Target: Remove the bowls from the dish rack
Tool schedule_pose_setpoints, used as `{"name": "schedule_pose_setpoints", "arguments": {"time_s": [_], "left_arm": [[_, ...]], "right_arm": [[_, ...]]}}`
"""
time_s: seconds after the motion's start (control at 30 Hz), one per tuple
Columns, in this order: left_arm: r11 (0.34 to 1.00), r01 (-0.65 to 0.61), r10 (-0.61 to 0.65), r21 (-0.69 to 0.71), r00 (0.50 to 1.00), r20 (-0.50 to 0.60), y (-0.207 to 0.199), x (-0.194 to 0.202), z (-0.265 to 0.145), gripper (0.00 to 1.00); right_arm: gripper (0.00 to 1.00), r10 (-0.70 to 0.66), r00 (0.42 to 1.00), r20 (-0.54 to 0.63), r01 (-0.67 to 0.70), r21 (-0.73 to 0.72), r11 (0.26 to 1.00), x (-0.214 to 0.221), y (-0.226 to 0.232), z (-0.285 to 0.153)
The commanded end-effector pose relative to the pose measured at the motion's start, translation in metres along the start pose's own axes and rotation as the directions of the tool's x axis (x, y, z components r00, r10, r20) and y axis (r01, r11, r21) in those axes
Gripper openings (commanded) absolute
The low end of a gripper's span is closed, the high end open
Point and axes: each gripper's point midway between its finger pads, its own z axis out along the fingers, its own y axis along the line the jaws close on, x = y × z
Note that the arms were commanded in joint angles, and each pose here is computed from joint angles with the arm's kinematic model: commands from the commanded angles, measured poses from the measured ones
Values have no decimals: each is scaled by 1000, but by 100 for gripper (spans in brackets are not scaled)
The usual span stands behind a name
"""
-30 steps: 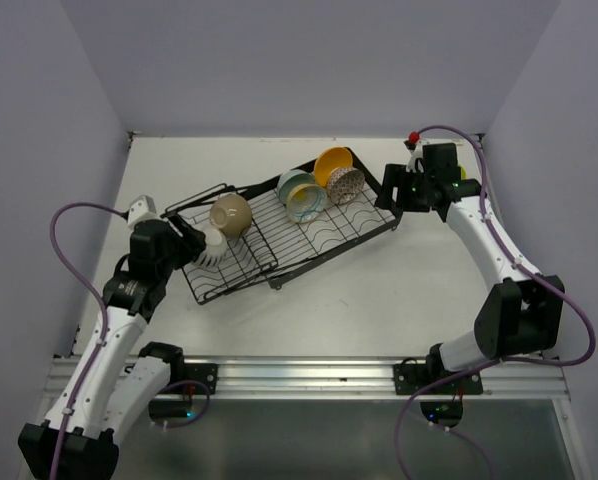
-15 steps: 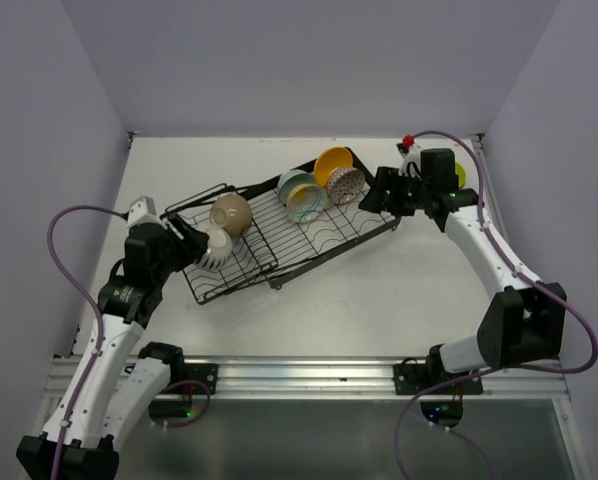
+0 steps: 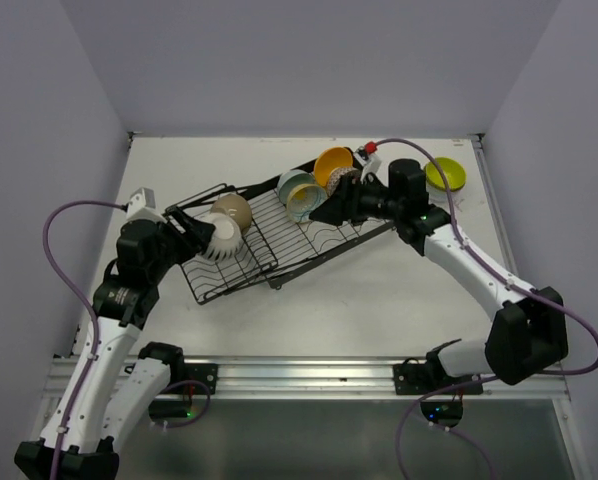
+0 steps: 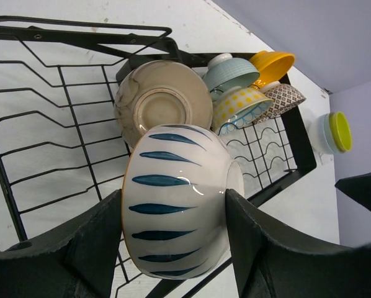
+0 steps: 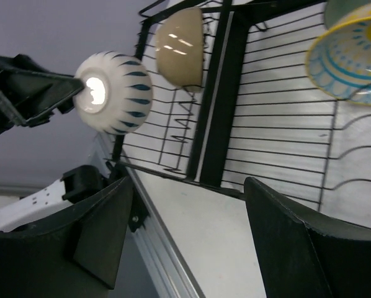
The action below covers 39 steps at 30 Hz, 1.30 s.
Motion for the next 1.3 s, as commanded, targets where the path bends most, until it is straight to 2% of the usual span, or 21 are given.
{"name": "schedule_pose_setpoints", "arguments": {"time_s": [0.0,0.07,0.13,0.17,0.33,0.37,0.4,0.43,0.8,1.03,1.27], "left_arm": [[985,22,-40,169,994,106,-47,-40,-12,21],[982,26,-49,189,992,117,-52,-43,-12,21],[976,37,-63,214,991,118,-56,-44,-13,22],[973,39,-70,229,989,128,-59,-46,-13,22],[949,64,-111,308,984,138,-72,-49,-19,22],[946,66,-115,317,984,138,-74,-50,-19,22],[939,65,-118,337,983,141,-78,-51,-21,22],[936,72,-126,345,983,136,-80,-51,-21,22],[897,104,-173,430,977,123,-95,-52,-28,22],[877,117,-190,467,975,112,-100,-51,-31,22],[844,132,-220,520,969,112,-105,-51,-36,22]], "right_arm": [[77,-38,997,62,47,-158,986,-9,53,2],[77,-29,995,94,49,-224,973,-12,69,5],[77,53,996,78,-30,-271,962,-2,77,9],[77,51,993,106,-16,-303,953,-5,86,10],[81,115,989,88,-79,-340,937,7,100,23],[84,121,986,112,-72,-369,927,2,104,25],[94,168,981,96,-118,-389,914,4,105,26],[98,180,979,95,-126,-411,903,5,110,27],[98,323,944,74,-236,-535,811,0,124,52],[99,339,939,49,-253,-571,781,4,138,64],[99,404,915,-3,-304,-665,682,-1,153,63]]}}
